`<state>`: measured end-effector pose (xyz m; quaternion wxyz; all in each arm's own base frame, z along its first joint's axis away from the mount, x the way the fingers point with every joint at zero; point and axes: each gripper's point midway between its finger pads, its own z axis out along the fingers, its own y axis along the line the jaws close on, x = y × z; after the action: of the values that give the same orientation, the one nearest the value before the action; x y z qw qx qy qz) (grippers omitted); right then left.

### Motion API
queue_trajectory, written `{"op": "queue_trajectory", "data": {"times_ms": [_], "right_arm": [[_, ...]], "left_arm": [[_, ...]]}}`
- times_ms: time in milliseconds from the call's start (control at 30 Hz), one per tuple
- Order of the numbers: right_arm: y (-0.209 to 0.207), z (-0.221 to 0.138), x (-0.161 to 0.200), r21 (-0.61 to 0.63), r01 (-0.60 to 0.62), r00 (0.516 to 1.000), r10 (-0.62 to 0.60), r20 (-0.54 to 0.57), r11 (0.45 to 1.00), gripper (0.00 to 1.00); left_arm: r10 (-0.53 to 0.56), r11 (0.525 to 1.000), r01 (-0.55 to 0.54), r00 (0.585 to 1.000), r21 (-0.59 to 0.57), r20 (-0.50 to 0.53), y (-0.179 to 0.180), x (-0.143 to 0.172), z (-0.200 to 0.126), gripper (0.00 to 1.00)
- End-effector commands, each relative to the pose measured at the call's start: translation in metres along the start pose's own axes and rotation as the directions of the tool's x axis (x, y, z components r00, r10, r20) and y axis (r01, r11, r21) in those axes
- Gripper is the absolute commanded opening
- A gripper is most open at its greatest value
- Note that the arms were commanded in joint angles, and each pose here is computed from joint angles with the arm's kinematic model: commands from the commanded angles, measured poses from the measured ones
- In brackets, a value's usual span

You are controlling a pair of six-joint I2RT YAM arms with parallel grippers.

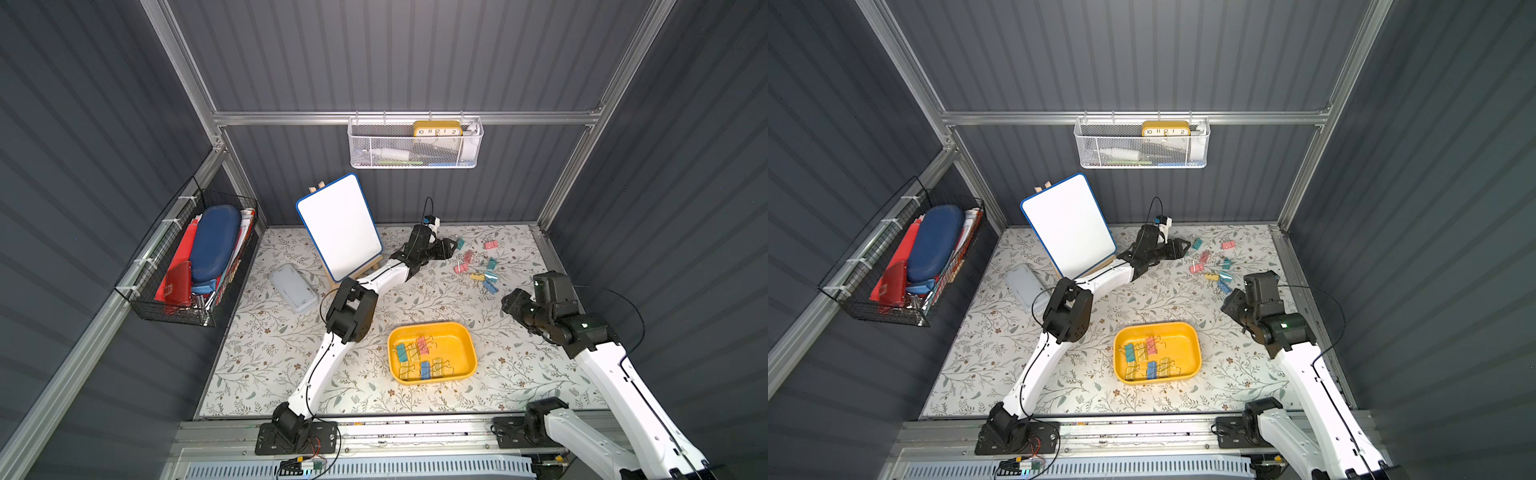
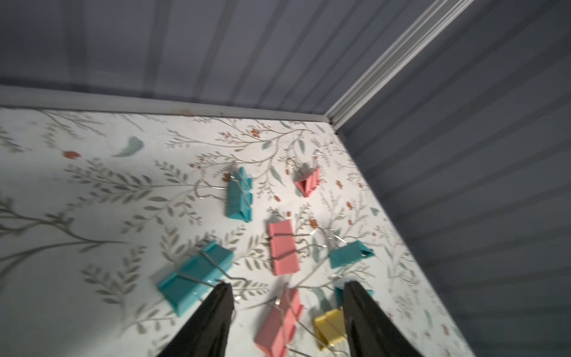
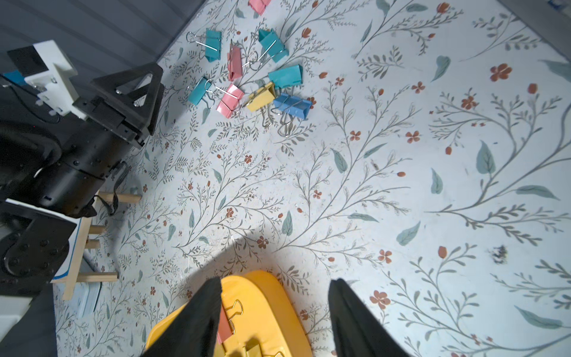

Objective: Put the binder clips in the storage box
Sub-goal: Pick up the binder clip at the center of the board.

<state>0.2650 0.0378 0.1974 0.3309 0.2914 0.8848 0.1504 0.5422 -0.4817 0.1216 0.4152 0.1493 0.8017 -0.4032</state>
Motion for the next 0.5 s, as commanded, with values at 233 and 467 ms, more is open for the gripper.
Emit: {"op": "queue_trajectory", "data": {"times_ms": [233,467], "right_arm": [[0.004,-0.005,0.003,-0.048,0.018,1.000,-0.018,0.005,0.999,0.60],[0.004,-0.003,0.007,-0.049,0.030,0.999,-0.031,-0.021,0.998,0.60]], "left_arm": [[0.535,0.824,-0.536,0.843,-0.183,-0.062,0.019,0.004,0.016,0.62],[0.668,0.722,-0.672,0.739,-0.164,-0.085,0.013,0.023,0.029,0.66]]}}
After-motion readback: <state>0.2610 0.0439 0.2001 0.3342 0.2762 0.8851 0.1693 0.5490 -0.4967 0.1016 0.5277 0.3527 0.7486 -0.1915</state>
